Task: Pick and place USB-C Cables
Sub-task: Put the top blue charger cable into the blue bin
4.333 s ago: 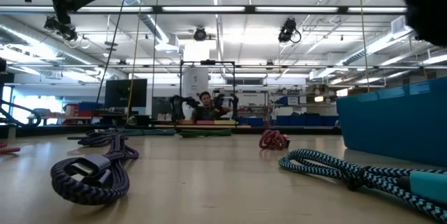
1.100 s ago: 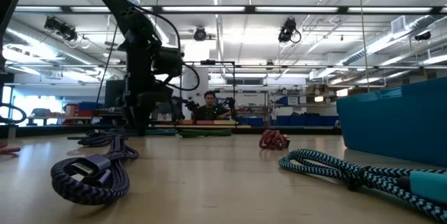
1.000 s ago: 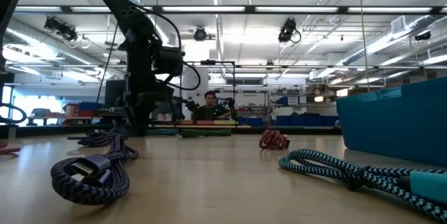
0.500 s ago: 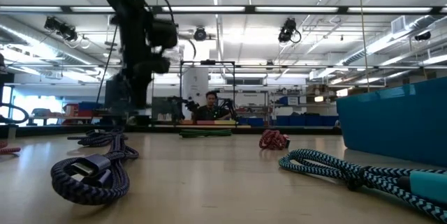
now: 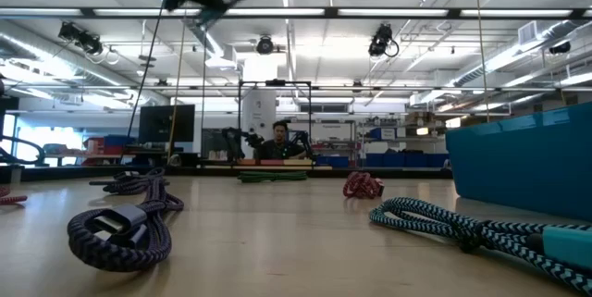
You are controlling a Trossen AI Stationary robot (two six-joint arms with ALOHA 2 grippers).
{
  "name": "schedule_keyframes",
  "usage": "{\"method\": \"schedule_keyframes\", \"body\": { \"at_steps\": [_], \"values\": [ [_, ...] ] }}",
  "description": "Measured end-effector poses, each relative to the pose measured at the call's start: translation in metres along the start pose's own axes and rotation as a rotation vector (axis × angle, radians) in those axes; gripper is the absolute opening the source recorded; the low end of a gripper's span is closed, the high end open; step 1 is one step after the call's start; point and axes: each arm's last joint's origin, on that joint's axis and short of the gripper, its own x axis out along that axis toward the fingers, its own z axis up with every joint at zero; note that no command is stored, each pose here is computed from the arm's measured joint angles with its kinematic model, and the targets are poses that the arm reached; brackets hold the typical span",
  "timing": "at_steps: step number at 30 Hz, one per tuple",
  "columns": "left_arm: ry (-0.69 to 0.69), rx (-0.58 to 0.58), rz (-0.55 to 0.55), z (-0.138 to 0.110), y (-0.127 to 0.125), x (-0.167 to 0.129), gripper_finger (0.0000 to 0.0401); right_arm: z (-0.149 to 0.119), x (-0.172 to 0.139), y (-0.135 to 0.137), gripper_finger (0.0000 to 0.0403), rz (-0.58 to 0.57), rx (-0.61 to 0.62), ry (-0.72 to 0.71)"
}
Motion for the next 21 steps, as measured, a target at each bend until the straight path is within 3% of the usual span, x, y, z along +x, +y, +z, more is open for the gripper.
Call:
{"method": "schedule_keyframes", "body": {
  "at_steps": [7, 15, 21],
  "values": [
    [-0.126, 0.061, -0.162, 0.011, -0.034, -0.027, 0.0022, -0.009, 0.044, -0.003, 0.0139, -0.036, -0.064, 0.001],
    [-0.086, 0.064, -0.244, 0.004, -0.057, -0.023, 0.0022, -0.01, 0.089, -0.01, 0.0152, 0.084, -0.094, -0.073],
    [-0.092, 0.069, -0.301, 0.001, -0.069, -0.025, 0.0022, -0.019, 0.111, -0.013, 0.0189, 0.098, -0.076, -0.077]
  ]
}}
